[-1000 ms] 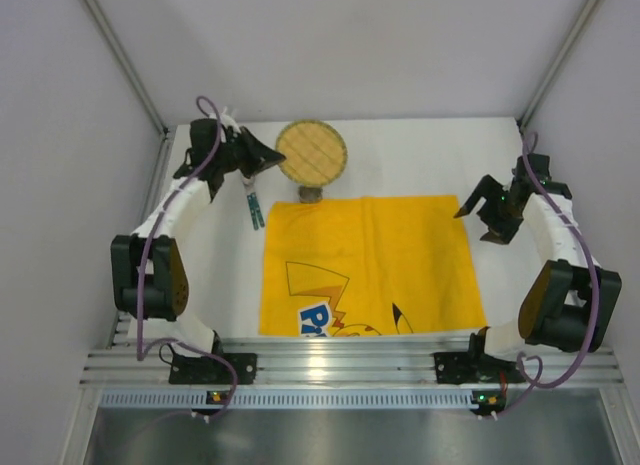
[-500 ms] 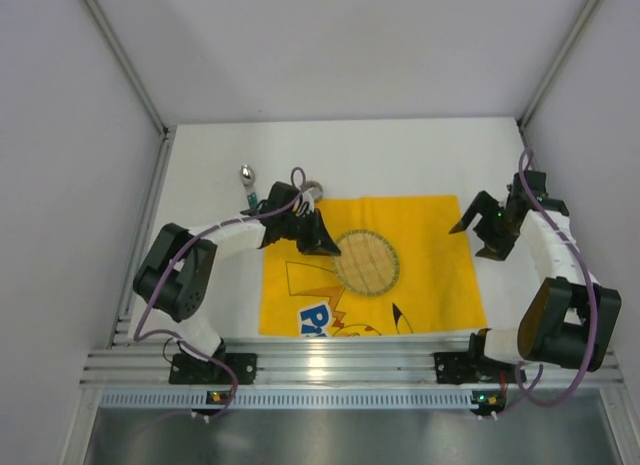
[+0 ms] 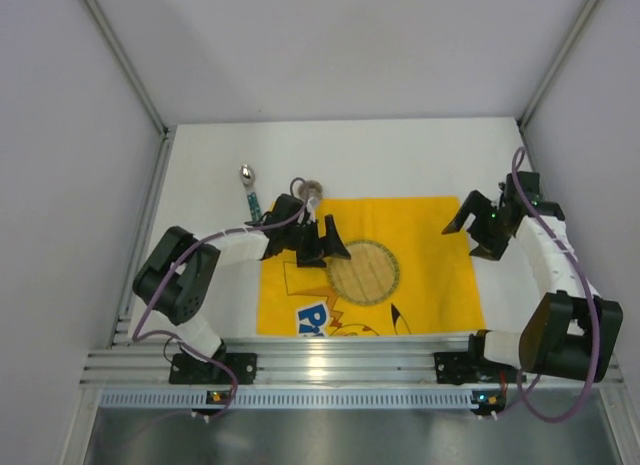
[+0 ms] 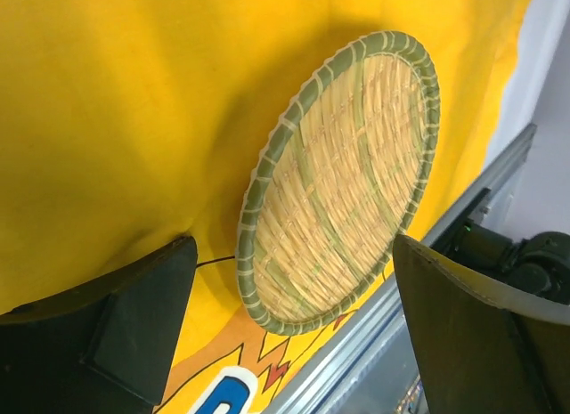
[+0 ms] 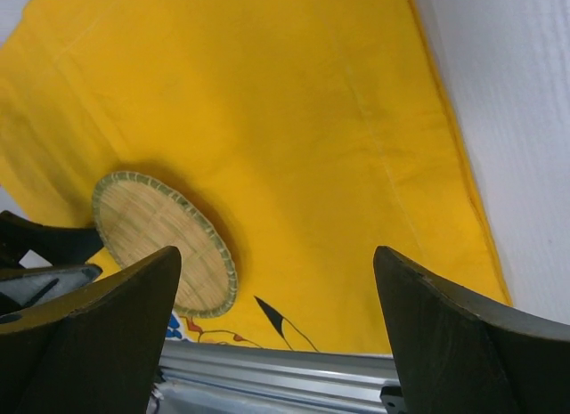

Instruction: Set the dinner table for one person

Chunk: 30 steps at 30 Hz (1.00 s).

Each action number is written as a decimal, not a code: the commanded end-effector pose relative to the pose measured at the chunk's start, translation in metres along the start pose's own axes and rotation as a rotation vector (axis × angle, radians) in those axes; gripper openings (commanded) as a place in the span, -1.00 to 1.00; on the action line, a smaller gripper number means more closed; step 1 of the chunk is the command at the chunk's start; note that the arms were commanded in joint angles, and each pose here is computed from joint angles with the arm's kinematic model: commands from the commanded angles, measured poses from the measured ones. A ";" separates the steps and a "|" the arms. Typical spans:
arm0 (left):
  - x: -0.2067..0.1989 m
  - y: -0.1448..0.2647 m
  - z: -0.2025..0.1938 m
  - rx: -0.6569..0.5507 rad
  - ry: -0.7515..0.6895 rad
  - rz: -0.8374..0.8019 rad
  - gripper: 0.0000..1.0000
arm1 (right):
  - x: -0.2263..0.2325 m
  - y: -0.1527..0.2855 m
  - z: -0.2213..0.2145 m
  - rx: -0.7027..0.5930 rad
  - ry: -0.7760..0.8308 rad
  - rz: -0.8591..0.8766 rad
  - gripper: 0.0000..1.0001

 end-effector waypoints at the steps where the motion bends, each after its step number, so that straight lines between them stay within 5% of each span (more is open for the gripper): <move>1: 0.040 0.013 -0.006 -0.089 0.006 0.215 0.96 | 0.044 0.016 0.018 -0.088 0.107 0.107 0.80; 8: 0.055 0.043 -0.003 -0.211 0.027 0.354 0.97 | 0.175 0.003 0.040 -0.048 0.341 0.349 0.85; 14: 0.022 0.088 0.002 -0.331 0.022 0.298 0.96 | 0.263 -0.050 0.058 0.031 0.459 0.455 0.85; 18: -0.004 0.122 0.008 -0.426 0.000 0.280 0.97 | 0.295 -0.096 0.066 0.087 0.454 0.497 0.84; 30: 0.013 0.164 -0.019 -0.513 0.017 0.345 0.96 | 0.345 -0.193 0.033 0.176 0.423 0.508 0.78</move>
Point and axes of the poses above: each gripper's point midway between its finger pads, its own y axis back along the fingers, its own x axis along the line the jaws close on, z = x × y, the point moved 6 cm from there along y, back along the fingers, and after that the axes turned 10 degrees about y, right-handed, at the moved point
